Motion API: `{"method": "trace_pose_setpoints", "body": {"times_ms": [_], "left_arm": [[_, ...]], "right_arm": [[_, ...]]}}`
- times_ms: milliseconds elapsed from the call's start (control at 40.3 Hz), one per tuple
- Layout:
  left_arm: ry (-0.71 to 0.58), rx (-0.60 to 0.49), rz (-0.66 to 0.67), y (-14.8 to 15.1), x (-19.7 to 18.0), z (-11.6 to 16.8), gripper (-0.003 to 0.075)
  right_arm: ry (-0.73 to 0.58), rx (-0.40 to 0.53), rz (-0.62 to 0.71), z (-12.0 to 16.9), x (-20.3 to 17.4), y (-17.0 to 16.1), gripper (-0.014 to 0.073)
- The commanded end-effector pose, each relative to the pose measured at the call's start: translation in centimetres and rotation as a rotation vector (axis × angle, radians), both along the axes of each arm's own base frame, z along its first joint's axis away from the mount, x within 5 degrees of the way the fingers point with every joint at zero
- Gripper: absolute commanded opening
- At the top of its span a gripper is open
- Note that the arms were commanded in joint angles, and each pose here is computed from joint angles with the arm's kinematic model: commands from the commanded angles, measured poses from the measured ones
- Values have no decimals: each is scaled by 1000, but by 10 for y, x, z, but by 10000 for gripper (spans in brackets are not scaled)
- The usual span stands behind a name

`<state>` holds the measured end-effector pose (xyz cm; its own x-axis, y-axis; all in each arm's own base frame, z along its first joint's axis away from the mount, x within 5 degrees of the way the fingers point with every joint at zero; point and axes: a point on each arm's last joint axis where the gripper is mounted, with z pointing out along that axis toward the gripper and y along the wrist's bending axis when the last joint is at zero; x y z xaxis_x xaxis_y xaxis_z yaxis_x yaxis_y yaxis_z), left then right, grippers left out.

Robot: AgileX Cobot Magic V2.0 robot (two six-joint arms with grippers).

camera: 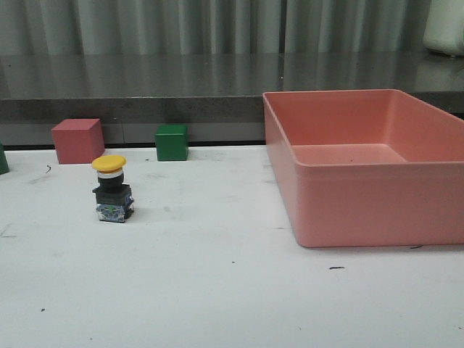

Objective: Place and stand button with both arms

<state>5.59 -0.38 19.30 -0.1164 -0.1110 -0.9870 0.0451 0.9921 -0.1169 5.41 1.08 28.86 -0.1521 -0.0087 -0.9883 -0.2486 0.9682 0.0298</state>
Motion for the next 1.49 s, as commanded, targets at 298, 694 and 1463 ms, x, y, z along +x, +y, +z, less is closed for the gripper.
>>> {"method": "trace_pose_setpoints", "body": {"times_ms": [298,694,1463], "left_arm": [[-95,-14,8,1,-1,4,-20],[-95,-14,8,1,-1,4,-20],[-95,-14,8,1,-1,4,-20]], "right_arm": [[-100,2,6,15,0,1,-67],[-100,2,6,15,0,1,-67],[-141,16,-173,-71,6,-6,-67]]}}
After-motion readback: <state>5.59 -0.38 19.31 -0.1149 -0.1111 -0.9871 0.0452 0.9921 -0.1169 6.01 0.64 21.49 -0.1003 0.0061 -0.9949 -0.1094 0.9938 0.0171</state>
